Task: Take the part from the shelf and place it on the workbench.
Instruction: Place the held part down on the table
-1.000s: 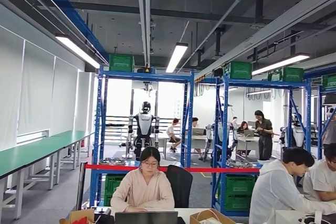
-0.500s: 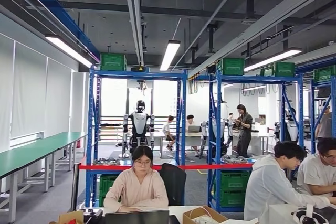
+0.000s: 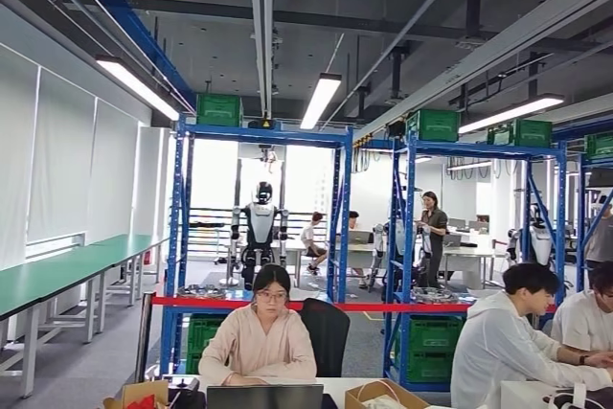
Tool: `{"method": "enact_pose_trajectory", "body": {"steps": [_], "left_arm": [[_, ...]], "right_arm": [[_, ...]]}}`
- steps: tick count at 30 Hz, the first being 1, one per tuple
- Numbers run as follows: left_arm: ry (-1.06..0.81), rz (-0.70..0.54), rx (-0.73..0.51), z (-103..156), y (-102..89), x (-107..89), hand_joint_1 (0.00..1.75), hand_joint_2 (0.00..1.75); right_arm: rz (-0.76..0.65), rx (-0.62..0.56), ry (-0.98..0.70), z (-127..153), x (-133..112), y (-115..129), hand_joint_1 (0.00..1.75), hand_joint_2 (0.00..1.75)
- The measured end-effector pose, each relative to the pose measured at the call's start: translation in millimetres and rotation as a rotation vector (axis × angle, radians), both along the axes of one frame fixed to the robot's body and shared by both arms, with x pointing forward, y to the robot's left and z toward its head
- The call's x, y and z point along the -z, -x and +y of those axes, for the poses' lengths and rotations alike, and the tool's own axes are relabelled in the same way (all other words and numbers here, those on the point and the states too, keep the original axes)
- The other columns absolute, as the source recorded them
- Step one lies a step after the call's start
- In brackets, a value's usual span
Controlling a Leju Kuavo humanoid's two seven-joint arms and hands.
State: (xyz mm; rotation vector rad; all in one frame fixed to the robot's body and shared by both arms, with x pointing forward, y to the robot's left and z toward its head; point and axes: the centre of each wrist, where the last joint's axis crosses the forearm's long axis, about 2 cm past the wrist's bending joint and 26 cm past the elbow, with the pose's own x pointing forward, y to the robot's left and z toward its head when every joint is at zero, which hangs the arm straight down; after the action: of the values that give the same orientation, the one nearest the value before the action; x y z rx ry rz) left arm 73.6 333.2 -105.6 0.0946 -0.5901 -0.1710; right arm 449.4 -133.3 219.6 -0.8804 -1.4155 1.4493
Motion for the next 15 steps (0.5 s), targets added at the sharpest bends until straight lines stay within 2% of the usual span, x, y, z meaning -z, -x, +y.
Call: {"method": "enact_pose_trajectory", "body": {"steps": [7,11,15], "left_arm": [[0.003,-0.027,0.021,-2.0,-4.4,-0.6,0.00,1.75],[-0.001,-0.033,0.027,-1.7,-5.9,-0.9,0.00,1.75],[-0.010,-0.038,0.029,-1.5,-6.6,-1.1,0.00,1.75]], "right_arm": [[0.035,0.030,-0.046,-1.2,6.2,1.6,1.75,1.75],[0.067,0.042,-0.062,0.5,13.5,5.0,0.00,0.00],[0.093,0.046,-0.078,1.0,20.8,8.4,0.00,0.00]]}}
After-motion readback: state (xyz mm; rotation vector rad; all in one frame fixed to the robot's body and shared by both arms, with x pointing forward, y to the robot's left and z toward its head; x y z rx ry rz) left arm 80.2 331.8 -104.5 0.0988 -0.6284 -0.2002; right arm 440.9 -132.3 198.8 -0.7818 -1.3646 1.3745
